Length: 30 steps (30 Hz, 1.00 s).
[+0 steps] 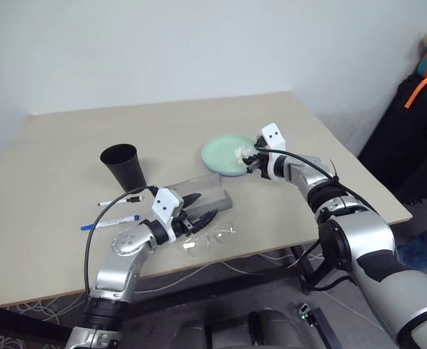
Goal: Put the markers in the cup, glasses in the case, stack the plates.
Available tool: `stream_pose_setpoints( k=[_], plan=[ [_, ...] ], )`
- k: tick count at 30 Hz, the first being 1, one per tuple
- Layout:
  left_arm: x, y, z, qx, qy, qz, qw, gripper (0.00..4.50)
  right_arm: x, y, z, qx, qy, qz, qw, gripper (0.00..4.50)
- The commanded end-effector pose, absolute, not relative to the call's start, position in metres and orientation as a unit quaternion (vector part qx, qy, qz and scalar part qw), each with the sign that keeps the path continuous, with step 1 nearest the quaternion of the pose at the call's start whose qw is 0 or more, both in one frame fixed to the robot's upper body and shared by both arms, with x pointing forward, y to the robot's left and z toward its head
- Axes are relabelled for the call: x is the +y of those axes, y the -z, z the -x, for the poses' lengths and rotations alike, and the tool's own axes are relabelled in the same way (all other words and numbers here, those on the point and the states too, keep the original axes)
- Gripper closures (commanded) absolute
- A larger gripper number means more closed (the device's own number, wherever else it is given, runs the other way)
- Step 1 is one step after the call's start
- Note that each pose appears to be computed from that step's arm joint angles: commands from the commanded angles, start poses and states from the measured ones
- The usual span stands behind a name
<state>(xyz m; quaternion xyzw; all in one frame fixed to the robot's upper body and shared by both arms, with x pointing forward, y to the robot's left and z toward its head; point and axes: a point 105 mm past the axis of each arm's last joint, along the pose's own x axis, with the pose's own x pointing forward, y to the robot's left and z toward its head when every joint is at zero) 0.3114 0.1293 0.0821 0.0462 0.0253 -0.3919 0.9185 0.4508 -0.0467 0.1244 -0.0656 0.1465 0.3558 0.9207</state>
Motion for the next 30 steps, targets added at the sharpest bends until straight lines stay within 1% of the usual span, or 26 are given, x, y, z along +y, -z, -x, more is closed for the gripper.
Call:
stream_pose_setpoints(
  k=[1,3,6,10,15,25,28,30],
  plan=[
    [0.13,-0.097,-0.315,0.001,0.392,-0.062,0.918,0.96,-0.039,-0.143,-0.459,0.117,-0.324,0.056,0.937,4.47],
    [0.13,-0.097,-0.315,0.001,0.392,-0.062,0.918,0.96,-0.038,-0.144,-0.461,0.117,-0.311,0.044,0.942,4.47],
    [0.13,-0.097,-0.315,0.001,0.39,-0.062,0.919,0.96,-0.035,-0.146,-0.461,0.114,-0.306,0.031,0.945,3.9],
    [0.132,-0.096,-0.312,0.002,0.386,-0.062,0.92,0.96,-0.031,-0.154,-0.463,0.098,-0.299,0.007,0.949,2.53],
    [0.134,-0.096,-0.311,0.003,0.383,-0.063,0.922,0.96,-0.031,-0.156,-0.464,0.087,-0.296,0.0,0.951,0.75],
    [0.132,-0.096,-0.311,0.004,0.387,-0.064,0.92,0.96,-0.044,-0.151,-0.464,0.087,-0.294,-0.004,0.952,0.75],
    [0.135,-0.097,-0.313,0.005,0.388,-0.067,0.919,0.96,-0.046,-0.15,-0.46,0.083,-0.326,0.01,0.942,0.75],
    [0.138,-0.099,-0.312,0.009,0.399,-0.071,0.914,0.96,-0.046,-0.145,-0.453,0.08,-0.37,0.038,0.925,0.75]
  ],
)
